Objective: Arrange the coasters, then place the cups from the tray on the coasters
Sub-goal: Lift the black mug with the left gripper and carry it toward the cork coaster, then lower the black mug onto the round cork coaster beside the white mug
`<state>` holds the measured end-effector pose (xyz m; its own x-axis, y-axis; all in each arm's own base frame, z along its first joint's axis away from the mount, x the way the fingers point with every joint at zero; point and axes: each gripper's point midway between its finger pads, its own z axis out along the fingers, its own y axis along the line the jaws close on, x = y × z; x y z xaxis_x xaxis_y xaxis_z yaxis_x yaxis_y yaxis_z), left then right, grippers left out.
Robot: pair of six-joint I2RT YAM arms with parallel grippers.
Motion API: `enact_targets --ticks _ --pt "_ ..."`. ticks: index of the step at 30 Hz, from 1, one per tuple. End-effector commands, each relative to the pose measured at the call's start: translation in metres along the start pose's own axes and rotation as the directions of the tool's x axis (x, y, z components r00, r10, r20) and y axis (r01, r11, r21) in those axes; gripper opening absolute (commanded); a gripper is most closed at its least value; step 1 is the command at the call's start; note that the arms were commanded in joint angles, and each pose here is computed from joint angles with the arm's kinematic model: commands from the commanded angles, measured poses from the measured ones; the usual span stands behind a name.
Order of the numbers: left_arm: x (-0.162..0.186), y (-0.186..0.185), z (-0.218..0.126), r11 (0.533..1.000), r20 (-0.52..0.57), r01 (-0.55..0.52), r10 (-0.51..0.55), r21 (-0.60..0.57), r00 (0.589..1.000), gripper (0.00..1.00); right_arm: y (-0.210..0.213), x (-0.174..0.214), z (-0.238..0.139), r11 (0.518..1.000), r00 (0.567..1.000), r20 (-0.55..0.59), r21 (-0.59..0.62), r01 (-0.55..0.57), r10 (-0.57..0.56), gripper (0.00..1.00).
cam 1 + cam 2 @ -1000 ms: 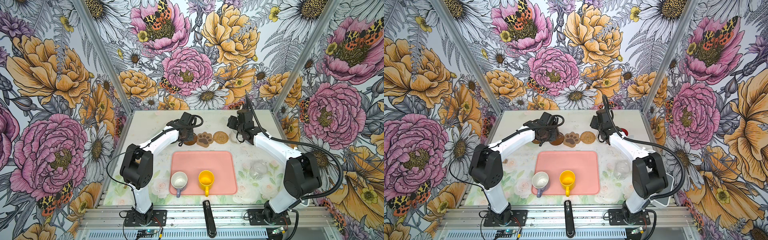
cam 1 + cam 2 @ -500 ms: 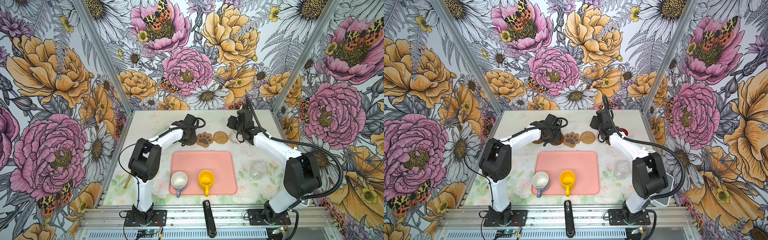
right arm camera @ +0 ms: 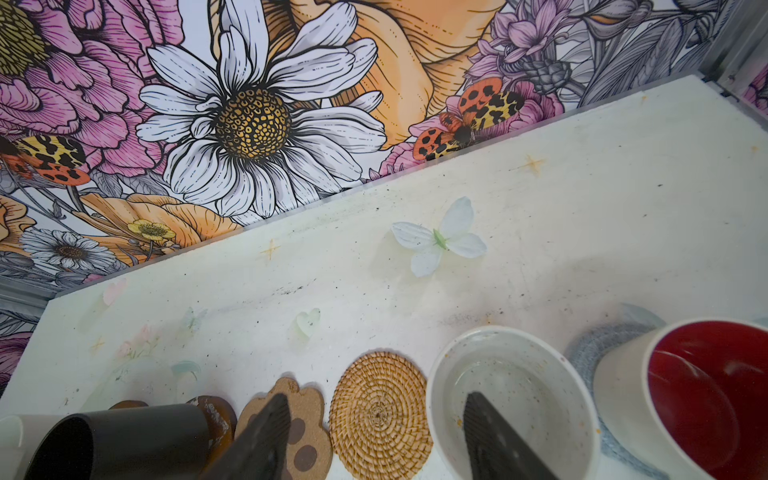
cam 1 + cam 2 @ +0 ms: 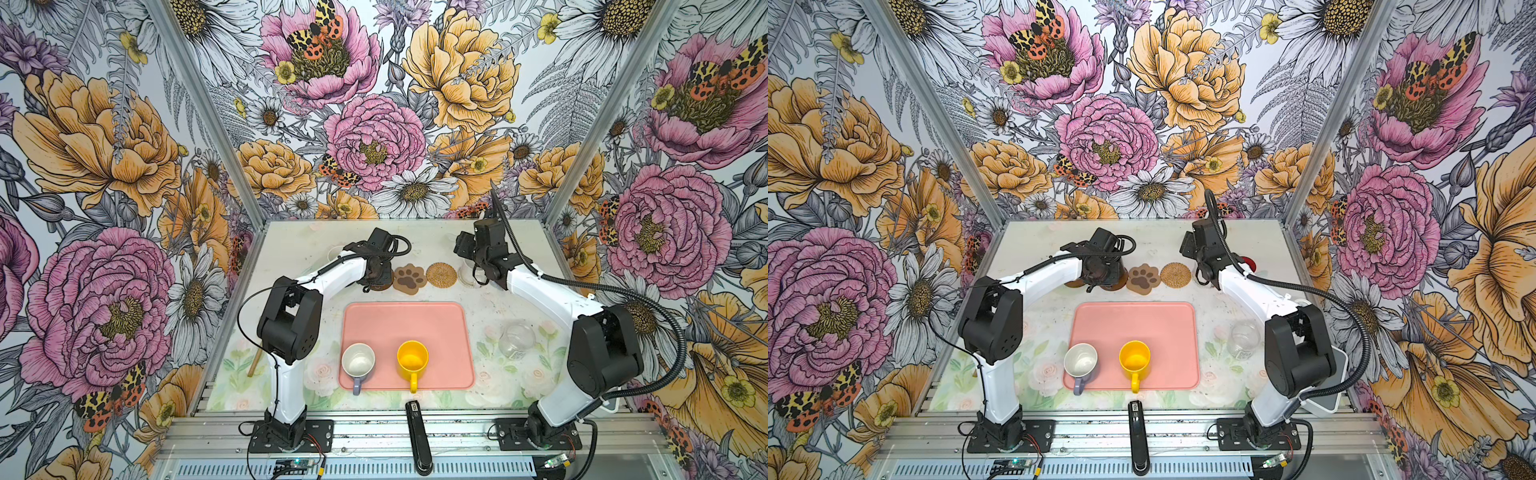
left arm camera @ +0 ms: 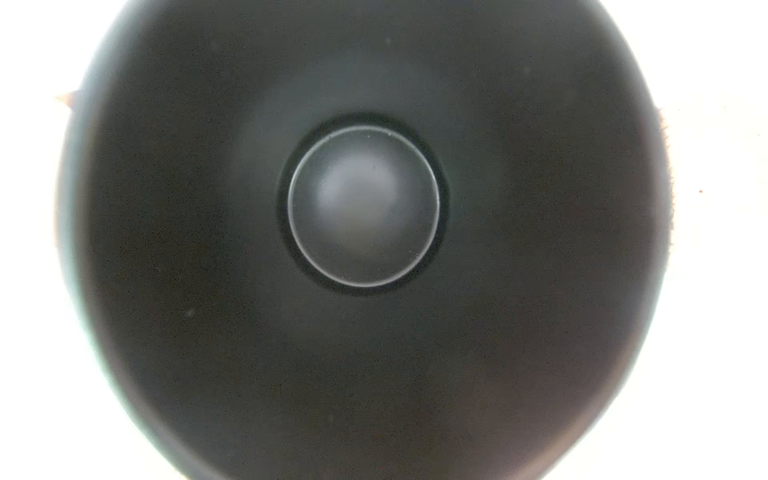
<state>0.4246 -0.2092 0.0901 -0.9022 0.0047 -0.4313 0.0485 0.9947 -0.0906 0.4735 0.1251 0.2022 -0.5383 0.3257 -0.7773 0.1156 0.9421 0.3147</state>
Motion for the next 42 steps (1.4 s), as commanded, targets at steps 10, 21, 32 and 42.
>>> enact_targets --ticks 10,21,32,42 --pt "-0.023 -0.004 -0.014 1.0 0.101 0.013 -0.014 0.016 0.995 0.0 0.0 -0.004 0.003 1.0 1.0 0.013 -0.004 -0.013 0.013 0.68" --pt "-0.019 -0.003 -0.012 1.0 0.093 0.012 -0.013 0.009 0.996 0.0 -0.001 -0.003 0.003 1.0 1.0 0.011 -0.003 -0.014 0.015 0.68" --pt "-0.015 -0.001 -0.007 1.0 0.082 0.014 -0.013 -0.003 0.997 0.0 -0.001 -0.002 0.004 1.0 1.0 0.009 -0.003 -0.013 0.013 0.68" --pt "-0.014 -0.001 -0.004 1.0 0.076 0.013 -0.013 -0.002 0.997 0.0 -0.002 -0.002 0.005 1.0 1.0 0.007 0.001 -0.013 0.013 0.68"
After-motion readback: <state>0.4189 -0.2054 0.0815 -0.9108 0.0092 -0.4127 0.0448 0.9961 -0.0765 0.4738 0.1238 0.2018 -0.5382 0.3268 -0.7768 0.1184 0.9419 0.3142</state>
